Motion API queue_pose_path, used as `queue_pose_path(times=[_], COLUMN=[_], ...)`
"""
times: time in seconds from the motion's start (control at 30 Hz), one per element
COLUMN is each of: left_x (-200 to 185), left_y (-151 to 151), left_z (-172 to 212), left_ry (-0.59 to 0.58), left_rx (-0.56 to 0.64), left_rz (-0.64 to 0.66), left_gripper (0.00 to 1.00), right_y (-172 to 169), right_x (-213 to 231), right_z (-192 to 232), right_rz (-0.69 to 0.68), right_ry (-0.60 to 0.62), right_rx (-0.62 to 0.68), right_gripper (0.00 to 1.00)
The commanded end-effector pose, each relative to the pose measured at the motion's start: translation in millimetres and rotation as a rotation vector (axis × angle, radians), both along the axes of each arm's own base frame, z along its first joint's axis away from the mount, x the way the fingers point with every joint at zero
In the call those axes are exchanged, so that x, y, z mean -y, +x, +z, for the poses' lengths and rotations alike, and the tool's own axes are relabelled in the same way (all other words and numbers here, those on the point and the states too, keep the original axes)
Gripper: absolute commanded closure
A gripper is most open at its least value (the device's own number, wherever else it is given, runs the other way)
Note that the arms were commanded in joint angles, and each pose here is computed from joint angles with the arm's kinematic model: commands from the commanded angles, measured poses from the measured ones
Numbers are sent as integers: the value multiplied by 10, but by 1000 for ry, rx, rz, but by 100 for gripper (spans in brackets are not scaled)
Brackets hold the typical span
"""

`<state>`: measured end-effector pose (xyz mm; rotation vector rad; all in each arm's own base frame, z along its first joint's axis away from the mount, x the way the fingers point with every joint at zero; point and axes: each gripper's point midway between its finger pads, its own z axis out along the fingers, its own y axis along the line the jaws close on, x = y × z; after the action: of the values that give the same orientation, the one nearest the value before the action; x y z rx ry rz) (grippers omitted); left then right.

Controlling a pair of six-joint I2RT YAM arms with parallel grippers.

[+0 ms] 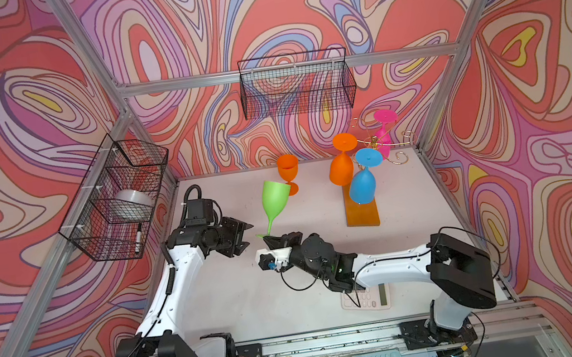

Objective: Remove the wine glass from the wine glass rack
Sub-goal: 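Close the left gripper on the green glass foot beside the right gripper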

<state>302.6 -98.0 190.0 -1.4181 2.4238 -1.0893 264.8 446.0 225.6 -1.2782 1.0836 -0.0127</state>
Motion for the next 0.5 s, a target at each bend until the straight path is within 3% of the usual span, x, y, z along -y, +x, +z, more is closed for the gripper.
queue_pose_path(times=[0.0,0.47], left_x=[38,129], left_y=[-3,10], left_z=[66,-66], left_ry=[-68,-154], left_rx=[-2,-55], left_rz=[39,60], left_gripper=[45,52], right_y=[44,130], right_x=[-16,-85], right_z=[4,-4], right_rz=[-11,-8], right_ry=[7,-11], right_rx=[16,19], right_gripper=[100,100])
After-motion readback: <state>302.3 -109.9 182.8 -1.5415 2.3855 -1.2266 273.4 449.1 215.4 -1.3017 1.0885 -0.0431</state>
